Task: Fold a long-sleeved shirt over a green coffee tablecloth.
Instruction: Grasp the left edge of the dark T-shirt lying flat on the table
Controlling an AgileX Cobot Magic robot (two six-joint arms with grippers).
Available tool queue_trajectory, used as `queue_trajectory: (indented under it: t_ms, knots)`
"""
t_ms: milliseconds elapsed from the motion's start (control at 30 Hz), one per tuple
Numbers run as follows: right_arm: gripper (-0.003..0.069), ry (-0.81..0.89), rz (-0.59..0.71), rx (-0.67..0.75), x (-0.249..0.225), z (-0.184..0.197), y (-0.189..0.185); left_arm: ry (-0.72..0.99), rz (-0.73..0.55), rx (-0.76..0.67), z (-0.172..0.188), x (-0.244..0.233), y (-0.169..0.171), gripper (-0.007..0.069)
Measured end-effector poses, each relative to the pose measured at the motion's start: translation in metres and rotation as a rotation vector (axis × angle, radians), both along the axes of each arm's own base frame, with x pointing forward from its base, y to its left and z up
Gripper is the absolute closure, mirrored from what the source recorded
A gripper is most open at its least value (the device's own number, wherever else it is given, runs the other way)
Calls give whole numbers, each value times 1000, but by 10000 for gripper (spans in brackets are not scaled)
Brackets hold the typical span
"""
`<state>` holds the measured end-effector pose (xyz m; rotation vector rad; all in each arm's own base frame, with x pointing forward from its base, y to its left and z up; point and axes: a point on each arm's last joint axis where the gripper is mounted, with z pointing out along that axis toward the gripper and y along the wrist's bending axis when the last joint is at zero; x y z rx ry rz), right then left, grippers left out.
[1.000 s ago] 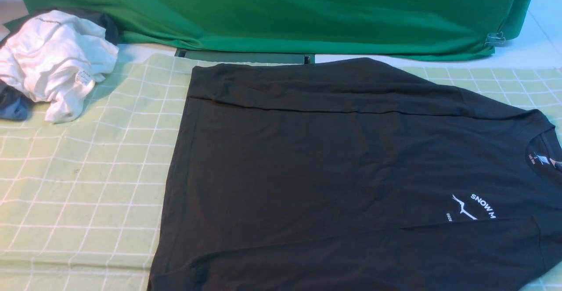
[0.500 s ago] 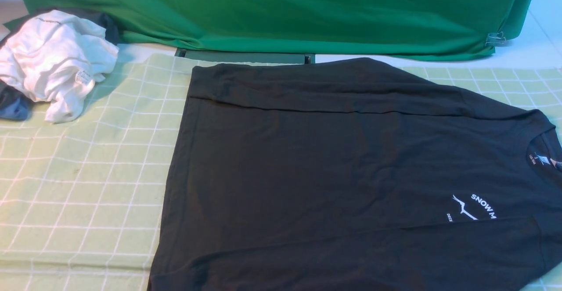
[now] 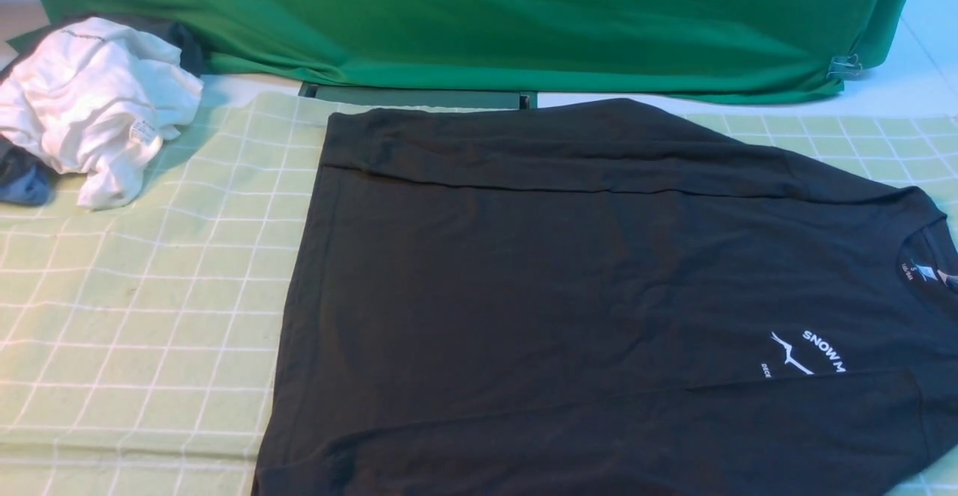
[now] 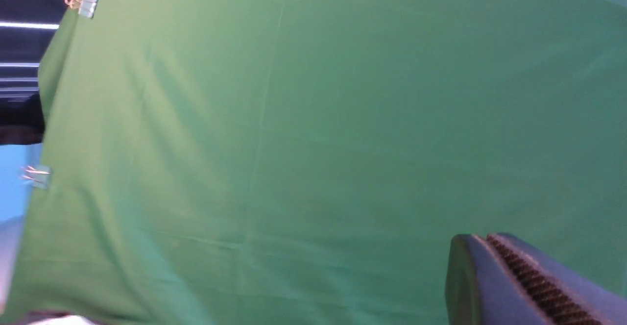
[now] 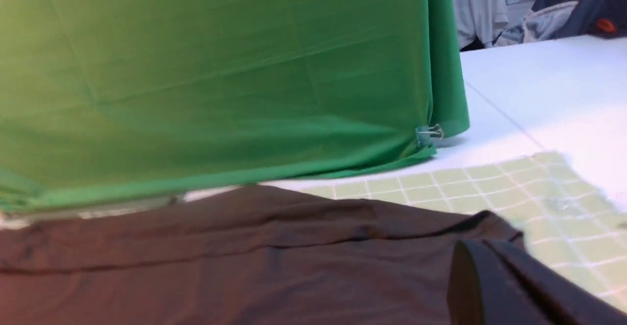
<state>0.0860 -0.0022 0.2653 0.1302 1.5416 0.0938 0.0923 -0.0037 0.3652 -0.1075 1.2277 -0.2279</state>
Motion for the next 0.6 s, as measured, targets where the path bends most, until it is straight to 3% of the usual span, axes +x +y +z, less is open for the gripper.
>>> queue_trajectory:
  t_ms: [167, 233, 400, 600]
  knots:
    - [638, 298, 25, -155, 38, 19, 0, 242, 34, 35, 19, 53, 2, 653]
    - [638, 445, 54, -222, 59, 22, -1, 432, 21, 98, 22, 83, -4, 653]
    - [638, 598, 95, -224, 98, 19, 0, 841, -215, 327, -2, 125, -44, 653]
    - [638, 675, 191, -219, 112, 7, 8, 1111, -513, 477, -42, 152, -95, 653]
